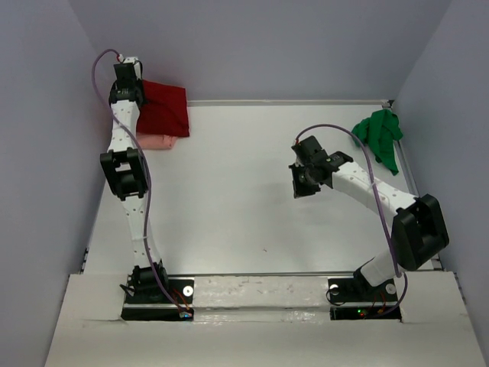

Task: Fold and stack the t-shirts
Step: Neatly place the folded tshirt to the corner

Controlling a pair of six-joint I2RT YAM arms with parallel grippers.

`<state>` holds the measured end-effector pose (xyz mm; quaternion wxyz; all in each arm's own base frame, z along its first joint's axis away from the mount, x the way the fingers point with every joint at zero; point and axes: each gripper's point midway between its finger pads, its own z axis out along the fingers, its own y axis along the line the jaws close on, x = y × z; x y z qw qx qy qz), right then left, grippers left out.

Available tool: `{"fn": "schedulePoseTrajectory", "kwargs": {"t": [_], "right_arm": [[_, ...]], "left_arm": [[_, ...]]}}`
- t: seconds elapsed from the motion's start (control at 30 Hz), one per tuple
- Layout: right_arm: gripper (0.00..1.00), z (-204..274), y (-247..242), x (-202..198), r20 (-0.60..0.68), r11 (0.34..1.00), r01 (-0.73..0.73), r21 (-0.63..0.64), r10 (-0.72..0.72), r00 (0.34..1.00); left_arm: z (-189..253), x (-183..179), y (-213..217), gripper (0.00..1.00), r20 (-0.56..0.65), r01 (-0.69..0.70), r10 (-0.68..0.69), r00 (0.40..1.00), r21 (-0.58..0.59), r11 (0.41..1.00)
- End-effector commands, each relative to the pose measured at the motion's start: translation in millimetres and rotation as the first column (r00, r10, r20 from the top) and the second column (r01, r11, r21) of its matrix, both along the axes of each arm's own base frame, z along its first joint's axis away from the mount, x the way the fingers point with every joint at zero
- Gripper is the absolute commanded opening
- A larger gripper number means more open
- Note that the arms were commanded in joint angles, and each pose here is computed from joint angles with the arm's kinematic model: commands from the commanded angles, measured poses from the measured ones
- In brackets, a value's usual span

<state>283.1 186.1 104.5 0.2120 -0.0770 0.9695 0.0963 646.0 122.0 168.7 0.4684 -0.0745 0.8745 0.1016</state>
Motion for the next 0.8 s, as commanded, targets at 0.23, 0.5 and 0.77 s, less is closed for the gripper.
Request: {"fn": "schedulePoseTrajectory", "kwargs": {"t": [0.23,0.5,0.77], "right_arm": [[0.0,-0.7,1.5,-5.2,-0.005,1.0,-0.014,-0.016,0.014,1.0],[0.0,-4.1,3.7,-4.3,-0.019,1.0,-0.016,-0.016,0.016,1.0],[0.0,-9.0,6.3,-4.5,-0.033,1.0,-0.013,-0.008,0.013,0.999]], "left_arm": [[62.4,13.3,48.9,0.0,0.202,-0.071,0.057,0.978,0.061,0.996],[48.1,21.7,37.9,0.0,0.198,0.007,-0.018,0.98,0.058,0.998],[51.4,23.4,30.9,0.0,0.211,0.023,-0.038,0.977,0.073,0.997]]}}
